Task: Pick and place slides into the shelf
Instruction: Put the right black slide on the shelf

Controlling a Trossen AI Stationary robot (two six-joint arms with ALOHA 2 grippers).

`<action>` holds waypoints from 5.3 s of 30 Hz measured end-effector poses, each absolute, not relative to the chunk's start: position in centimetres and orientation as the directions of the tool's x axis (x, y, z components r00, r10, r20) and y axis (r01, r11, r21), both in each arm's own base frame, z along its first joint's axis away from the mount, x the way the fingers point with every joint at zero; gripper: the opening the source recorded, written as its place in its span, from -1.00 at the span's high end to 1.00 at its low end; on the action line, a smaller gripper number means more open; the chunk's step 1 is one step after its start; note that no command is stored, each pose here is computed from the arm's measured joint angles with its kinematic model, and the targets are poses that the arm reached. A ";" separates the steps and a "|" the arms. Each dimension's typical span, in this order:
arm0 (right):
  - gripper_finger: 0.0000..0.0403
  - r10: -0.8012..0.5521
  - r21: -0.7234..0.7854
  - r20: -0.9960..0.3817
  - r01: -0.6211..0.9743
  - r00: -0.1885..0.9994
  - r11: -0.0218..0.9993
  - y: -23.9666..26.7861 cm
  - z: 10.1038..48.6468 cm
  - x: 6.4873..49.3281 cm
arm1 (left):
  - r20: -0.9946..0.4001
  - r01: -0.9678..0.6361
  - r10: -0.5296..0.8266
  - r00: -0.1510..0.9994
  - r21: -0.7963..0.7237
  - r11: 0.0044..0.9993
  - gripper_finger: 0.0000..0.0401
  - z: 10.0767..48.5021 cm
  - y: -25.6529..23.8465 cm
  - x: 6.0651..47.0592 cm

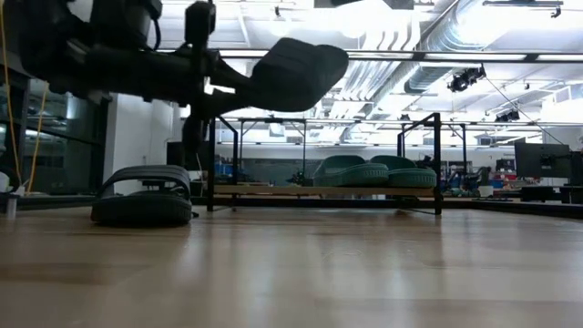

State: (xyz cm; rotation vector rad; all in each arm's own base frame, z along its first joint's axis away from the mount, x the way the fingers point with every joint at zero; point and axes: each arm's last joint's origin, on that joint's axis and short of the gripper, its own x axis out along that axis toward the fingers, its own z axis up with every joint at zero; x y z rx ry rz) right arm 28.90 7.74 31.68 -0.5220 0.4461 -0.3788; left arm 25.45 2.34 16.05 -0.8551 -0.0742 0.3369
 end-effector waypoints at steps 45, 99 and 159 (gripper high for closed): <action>0.31 -0.457 -0.578 -0.273 0.236 0.846 0.781 9.3 31.9 28.4 | -0.102 -0.344 0.711 0.696 -0.916 0.206 0.76 9.7 6.5 31.3; 0.31 -0.439 -0.564 -0.266 0.231 0.858 0.793 9.4 32.1 28.5 | -0.238 -0.417 0.689 0.685 -0.903 0.103 0.71 9.3 9.1 32.6; 0.31 -0.412 -0.489 -0.311 0.228 0.857 0.842 9.4 31.6 28.3 | -0.141 -0.224 0.174 0.975 -0.631 0.743 -0.64 13.8 3.1 33.8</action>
